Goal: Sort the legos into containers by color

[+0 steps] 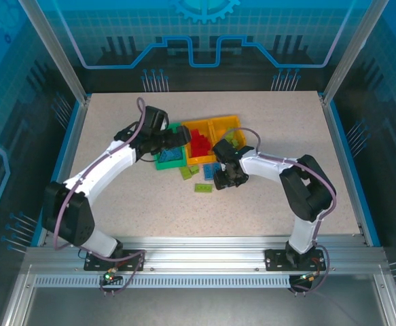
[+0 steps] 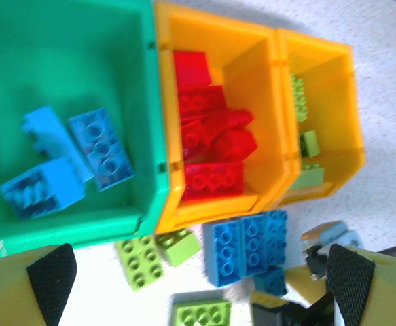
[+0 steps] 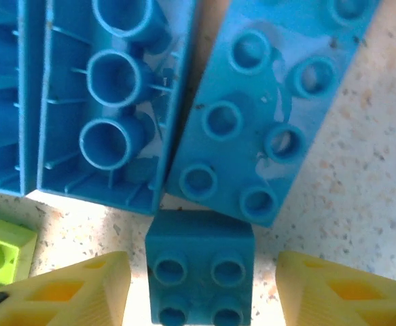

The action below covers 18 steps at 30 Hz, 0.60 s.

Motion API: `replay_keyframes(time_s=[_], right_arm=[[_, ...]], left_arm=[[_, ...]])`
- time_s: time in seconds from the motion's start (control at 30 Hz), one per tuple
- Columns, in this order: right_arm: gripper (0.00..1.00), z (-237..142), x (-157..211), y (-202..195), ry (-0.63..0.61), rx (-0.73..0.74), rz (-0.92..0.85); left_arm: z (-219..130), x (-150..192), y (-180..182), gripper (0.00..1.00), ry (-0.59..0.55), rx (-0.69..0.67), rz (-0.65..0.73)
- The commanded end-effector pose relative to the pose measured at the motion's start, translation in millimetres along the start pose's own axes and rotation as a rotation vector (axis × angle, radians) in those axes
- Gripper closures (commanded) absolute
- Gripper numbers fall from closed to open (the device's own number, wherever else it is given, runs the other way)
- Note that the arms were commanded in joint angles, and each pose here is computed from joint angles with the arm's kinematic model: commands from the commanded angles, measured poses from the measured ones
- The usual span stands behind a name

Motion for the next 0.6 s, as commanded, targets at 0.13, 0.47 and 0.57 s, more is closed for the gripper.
replay_keyframes(time_s=[0.13,0.47,0.57], right_arm=[[0.65,-6,-3,6,0.019,0.062,-0.024],[0.74,-99,-26,54,-0.125,-0.180,-0.022],[0.74,-121,-46,79,-0.172,-0.330,-0.010]], left_arm=[[-22,17,43,0.01,-0.038,-0.045,-0.107],[-54,47,105,0.01,-0.089,-0.147,-0.237],[-55,58,118,0.01,-0.080,-0.174,-0.269]])
Point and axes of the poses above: each hand's point on the last joint's axis, 136 mm out from that joint toward the fingers, its own z axis out along the fingers, its own y axis along the line the jaws close on, x = y × z, the point moved 4 cm from there along -z, back along the fingers, and after that the axes turned 4 degrees about z, right-handed, at the moved point
